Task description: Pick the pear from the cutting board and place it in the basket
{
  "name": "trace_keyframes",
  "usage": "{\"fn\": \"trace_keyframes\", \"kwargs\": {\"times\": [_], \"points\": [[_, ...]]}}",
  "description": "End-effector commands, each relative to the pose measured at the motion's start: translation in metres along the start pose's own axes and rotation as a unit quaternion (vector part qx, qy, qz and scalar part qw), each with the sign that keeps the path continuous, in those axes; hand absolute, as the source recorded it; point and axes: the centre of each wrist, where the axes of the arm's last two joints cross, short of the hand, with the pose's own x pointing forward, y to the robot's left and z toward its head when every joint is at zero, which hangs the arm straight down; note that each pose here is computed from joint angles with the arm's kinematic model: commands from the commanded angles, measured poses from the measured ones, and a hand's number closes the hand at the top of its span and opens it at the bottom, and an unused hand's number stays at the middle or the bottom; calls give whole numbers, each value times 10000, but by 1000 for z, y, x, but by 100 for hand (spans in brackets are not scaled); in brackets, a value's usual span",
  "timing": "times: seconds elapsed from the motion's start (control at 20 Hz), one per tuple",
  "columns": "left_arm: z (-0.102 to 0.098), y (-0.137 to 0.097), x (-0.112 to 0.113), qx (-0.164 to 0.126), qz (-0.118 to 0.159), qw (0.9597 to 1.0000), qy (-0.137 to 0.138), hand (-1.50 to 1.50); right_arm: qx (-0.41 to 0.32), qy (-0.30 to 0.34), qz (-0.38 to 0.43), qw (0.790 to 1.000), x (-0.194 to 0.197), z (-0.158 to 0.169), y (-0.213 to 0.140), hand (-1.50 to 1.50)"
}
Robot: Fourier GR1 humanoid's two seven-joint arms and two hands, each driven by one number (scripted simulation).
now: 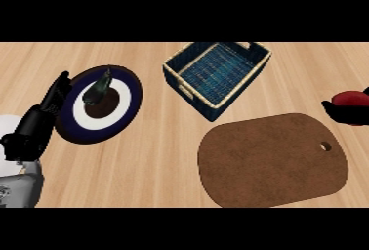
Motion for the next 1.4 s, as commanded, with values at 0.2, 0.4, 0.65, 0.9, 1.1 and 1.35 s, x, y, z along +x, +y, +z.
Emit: {"fn": "trace_keyframes", "kwargs": {"times": [0.2, 0.4, 0.65, 0.9, 1.1, 1.35], "points": [[0, 8, -1, -117, -1, 9999, -87, 0, -1213, -1037, -2225, 9618, 48, 38, -100, 150], [-17, -2, 19, -114, -38, 9998, -172, 0, -1242, -1394, -2244, 9564, 81, 43, -149, 150], [-14, -4, 15, -219, 16, 9996, -172, 0, -843, -1711, -2546, 9481, 136, 51, -196, 150], [-11, -3, 8, -317, 19, 9993, -203, 0, -388, -1682, -2383, 9557, 196, 35, -194, 150], [-14, -7, 18, -212, -45, 9996, -187, 0, -144, -1664, -2332, 9580, 232, 30, -192, 150], [-11, -14, 1, -226, 80, 9996, -161, 0, 193, -1402, -2390, 9607, 264, 22, -175, 150]]}}
